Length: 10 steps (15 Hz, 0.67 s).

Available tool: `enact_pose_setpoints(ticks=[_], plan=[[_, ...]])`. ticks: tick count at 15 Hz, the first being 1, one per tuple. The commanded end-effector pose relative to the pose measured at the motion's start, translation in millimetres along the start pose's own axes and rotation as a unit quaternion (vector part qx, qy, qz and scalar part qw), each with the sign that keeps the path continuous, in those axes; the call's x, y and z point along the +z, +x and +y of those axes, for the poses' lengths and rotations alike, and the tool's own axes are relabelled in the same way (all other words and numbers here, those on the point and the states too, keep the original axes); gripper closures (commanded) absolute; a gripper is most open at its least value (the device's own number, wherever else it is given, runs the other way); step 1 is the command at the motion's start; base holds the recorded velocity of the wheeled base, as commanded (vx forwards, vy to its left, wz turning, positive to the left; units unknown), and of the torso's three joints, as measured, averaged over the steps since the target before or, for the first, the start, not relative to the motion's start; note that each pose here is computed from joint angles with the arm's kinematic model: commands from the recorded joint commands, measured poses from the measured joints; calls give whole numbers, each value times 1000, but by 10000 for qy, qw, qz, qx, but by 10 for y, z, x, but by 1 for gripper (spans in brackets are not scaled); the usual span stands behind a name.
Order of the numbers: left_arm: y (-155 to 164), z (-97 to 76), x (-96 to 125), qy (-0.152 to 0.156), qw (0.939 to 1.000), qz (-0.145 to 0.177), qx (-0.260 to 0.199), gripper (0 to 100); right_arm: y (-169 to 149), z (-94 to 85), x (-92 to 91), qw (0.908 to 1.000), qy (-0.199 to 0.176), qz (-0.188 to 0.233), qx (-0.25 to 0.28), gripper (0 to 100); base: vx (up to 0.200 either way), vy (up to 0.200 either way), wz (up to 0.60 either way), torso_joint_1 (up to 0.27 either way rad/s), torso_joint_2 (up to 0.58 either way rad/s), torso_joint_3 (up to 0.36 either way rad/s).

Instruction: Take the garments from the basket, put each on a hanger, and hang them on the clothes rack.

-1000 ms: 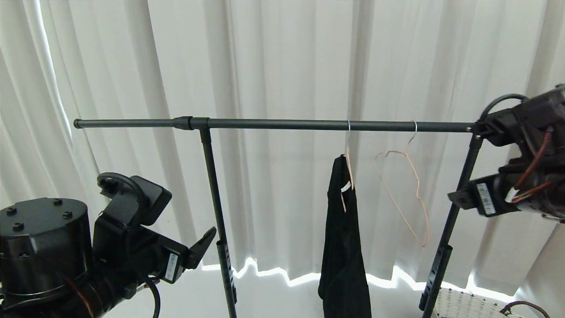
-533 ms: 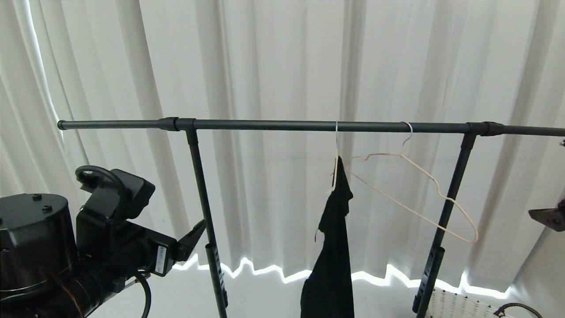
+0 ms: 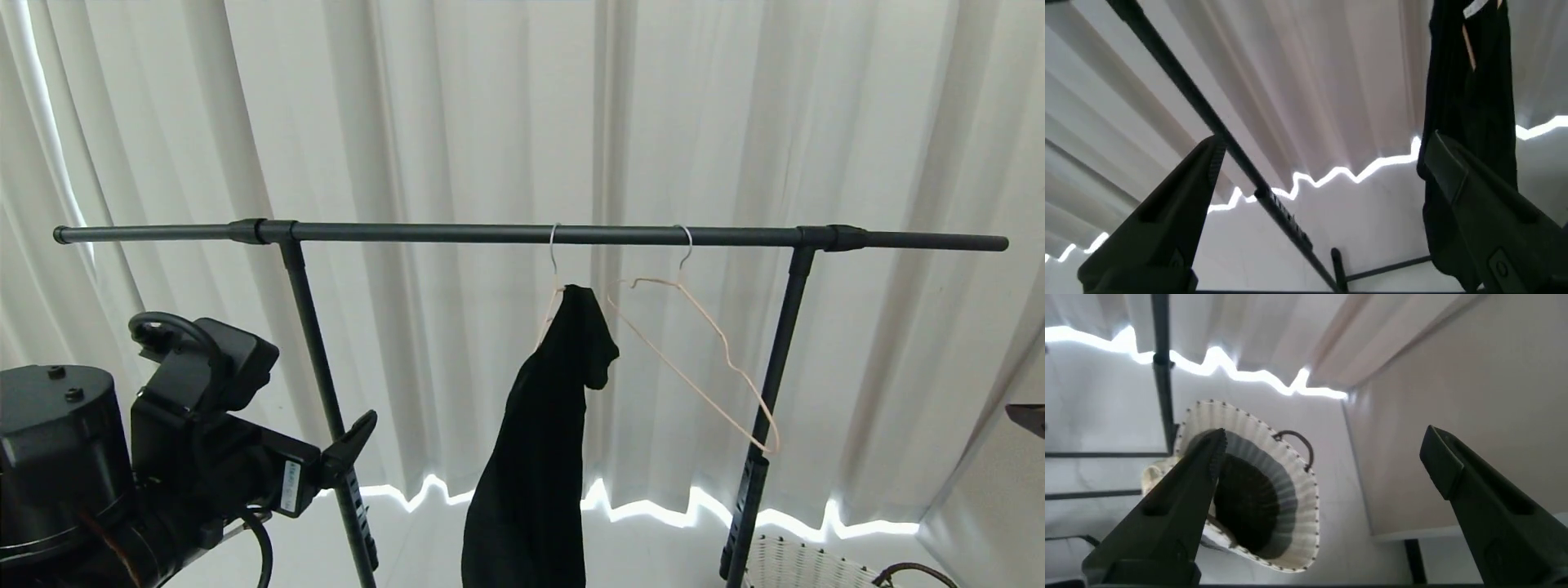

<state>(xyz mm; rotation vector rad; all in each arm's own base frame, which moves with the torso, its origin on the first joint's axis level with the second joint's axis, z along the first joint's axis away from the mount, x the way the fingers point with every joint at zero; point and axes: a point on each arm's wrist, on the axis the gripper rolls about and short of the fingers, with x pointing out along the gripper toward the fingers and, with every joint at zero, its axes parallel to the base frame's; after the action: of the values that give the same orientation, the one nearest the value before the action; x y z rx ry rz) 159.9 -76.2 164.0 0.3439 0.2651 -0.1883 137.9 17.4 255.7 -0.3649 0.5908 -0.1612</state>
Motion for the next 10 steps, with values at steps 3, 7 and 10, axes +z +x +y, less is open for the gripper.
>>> enact_pose_setpoints(ticks=[3, 7, 10], plan=[[26, 175, -44, -131, 9986, 135, 488, 0, -69, -80, -86, 9997, 47, -94, -237, 0, 0, 0, 0, 0, 0, 0], [51, 448, -163, -354, 9894, 476, 1323, 0, -94, -125, -195, 9990, -46, -129, -435, 0, 0, 0, 0, 0, 0, 0], [61, 471, -177, -379, 9883, 520, 1386, 0, -70, -102, -249, 9985, -204, -203, -461, 0, 0, 0, 0, -24, 56, 32]])
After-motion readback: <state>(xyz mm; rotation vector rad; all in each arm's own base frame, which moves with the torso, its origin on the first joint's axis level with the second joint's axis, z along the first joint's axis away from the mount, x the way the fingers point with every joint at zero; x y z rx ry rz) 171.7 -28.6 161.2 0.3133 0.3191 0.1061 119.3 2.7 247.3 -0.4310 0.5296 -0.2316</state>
